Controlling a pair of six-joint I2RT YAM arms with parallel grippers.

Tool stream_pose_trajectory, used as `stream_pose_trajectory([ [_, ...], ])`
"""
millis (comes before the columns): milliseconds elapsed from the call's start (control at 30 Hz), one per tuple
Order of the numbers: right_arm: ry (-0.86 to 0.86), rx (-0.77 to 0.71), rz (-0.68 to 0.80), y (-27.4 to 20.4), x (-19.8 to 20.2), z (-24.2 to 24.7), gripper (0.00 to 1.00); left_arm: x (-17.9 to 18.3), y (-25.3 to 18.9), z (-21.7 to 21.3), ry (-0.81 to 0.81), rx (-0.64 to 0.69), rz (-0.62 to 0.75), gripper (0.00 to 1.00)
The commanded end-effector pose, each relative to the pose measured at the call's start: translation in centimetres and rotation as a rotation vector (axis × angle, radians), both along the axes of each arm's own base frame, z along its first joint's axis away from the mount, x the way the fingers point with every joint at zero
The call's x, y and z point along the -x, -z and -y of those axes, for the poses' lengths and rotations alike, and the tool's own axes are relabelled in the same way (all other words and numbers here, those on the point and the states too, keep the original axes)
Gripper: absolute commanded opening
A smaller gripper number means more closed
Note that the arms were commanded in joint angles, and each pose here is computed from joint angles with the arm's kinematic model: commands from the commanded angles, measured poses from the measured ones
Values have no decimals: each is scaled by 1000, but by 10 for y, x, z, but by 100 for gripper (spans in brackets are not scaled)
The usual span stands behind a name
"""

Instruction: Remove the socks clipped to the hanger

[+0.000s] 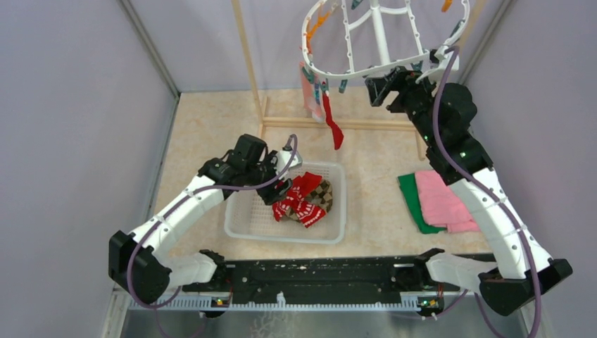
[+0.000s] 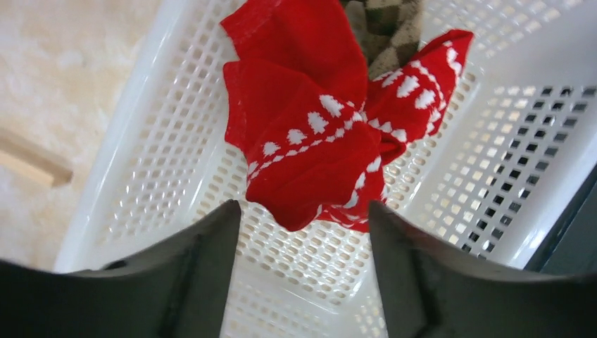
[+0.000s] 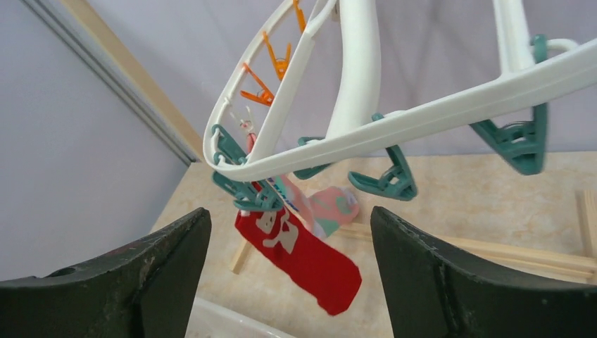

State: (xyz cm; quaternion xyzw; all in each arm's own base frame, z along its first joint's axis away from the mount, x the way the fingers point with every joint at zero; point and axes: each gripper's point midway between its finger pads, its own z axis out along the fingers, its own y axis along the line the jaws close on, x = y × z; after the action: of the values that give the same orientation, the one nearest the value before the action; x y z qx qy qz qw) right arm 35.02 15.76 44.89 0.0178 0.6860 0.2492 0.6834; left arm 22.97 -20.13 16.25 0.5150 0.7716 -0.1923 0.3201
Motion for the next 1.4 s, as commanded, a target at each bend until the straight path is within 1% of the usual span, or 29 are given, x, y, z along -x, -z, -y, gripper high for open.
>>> stream_pose_trajectory([
  [0, -11, 34, 29, 0, 16, 9, 86, -19, -21, -1, -77, 24, 98, 88],
  [33, -32, 39, 19, 7, 19, 5, 90, -18, -26, 1, -75, 49, 99, 96],
  [67, -48, 42, 15, 13, 20, 3, 93, -17, -34, 3, -71, 76, 105, 99],
  [100, -64, 43, 9, 18, 22, 1, 96, -17, -42, 6, -68, 101, 108, 99],
  [167, -98, 41, 4, 26, 23, -6, 99, -17, -60, 12, -62, 147, 114, 99],
  [233, -117, 50, -2, 36, 25, -12, 99, -19, -73, 14, -66, 171, 107, 99],
  [333, -168, 89, 8, 52, 34, -37, 99, -29, -100, 14, -86, 218, 116, 99],
  [500, -187, 138, -21, 88, 32, -70, 99, -59, -135, -6, -178, 297, 103, 99],
  [633, -180, 133, -3, 113, 13, -103, 99, -84, -160, -27, -261, 337, 118, 99],
  [767, -170, 167, 66, 115, -13, -145, 99, -89, -174, -31, -272, 377, 141, 99],
  [867, -88, 184, 86, 115, -43, -163, 98, -89, -180, -35, -285, 395, 149, 99],
  [933, -40, 179, 112, 111, -63, -171, 94, -89, -182, -37, -295, 402, 149, 99],
  [1000, 10, 206, 121, 109, -82, -180, 84, -88, -184, -40, -301, 409, 149, 99],
  [1033, 67, 232, 110, 111, -91, -178, 72, -88, -184, -40, -301, 410, 149, 99],
  [1067, 132, 244, 102, 111, -99, -173, 62, -87, -184, -41, -301, 411, 151, 99],
  [1100, 180, 251, 100, 111, -106, -168, 57, -86, -185, -43, -303, 410, 153, 99],
  [1167, 222, 267, 105, 112, -113, -164, 55, -86, -187, -46, -305, 411, 162, 99],
  [1267, 208, 284, 101, 114, -117, -169, 54, -87, -189, -47, -304, 420, 166, 99],
  [1300, 201, 285, 101, 115, -116, -169, 50, -86, -189, -47, -303, 424, 161, 99],
  [1333, 195, 288, 101, 115, -116, -169, 42, -86, -189, -46, -299, 429, 156, 99],
  [1367, 186, 291, 100, 115, -115, -170, 30, -85, -189, -46, -298, 434, 154, 99],
])
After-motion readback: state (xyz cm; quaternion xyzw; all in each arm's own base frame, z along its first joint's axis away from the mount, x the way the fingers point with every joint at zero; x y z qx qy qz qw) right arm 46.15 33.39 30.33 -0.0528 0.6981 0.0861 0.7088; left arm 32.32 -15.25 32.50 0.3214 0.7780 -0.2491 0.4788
